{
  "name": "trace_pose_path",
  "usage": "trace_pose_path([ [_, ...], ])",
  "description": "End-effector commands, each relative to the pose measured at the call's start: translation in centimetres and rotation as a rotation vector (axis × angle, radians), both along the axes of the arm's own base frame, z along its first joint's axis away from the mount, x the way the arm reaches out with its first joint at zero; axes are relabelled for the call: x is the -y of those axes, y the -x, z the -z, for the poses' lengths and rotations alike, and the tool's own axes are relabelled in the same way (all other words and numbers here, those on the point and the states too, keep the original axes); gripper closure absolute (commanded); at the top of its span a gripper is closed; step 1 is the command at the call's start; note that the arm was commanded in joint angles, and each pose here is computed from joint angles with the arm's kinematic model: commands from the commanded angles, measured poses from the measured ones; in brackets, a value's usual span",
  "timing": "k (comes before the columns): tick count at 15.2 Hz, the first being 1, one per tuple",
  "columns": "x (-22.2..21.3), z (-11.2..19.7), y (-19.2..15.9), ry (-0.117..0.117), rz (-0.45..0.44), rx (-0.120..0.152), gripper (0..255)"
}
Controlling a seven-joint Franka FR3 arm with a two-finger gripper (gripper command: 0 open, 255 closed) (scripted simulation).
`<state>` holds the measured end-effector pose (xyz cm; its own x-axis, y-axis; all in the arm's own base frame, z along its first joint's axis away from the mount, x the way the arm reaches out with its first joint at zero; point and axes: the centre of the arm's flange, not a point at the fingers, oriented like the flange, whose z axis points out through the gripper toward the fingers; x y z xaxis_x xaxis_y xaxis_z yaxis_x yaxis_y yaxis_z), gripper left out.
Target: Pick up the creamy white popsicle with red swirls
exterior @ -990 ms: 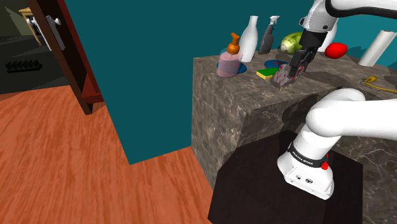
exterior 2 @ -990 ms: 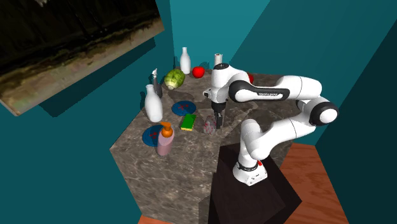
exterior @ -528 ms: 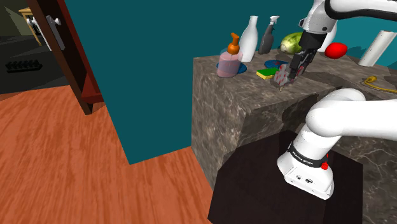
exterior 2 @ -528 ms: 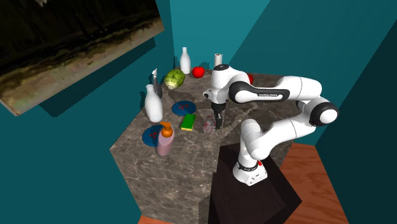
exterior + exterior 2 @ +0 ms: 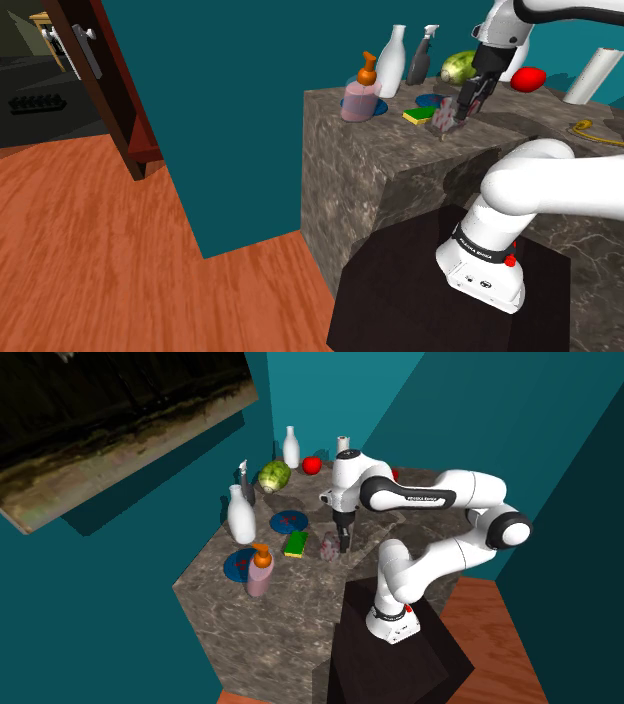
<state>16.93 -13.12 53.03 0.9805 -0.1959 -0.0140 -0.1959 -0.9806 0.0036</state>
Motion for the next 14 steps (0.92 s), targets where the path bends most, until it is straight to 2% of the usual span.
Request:
trace_pose_path([
  [1, -0.1, -1.0, 0.0, 0.000, 0.000, 0.000, 255],
  [12, -0.1, -6.8, 0.0, 0.000, 0.000, 0.000, 255],
  [14, -0.1, -6.9, 0.0, 0.000, 0.000, 0.000, 255],
])
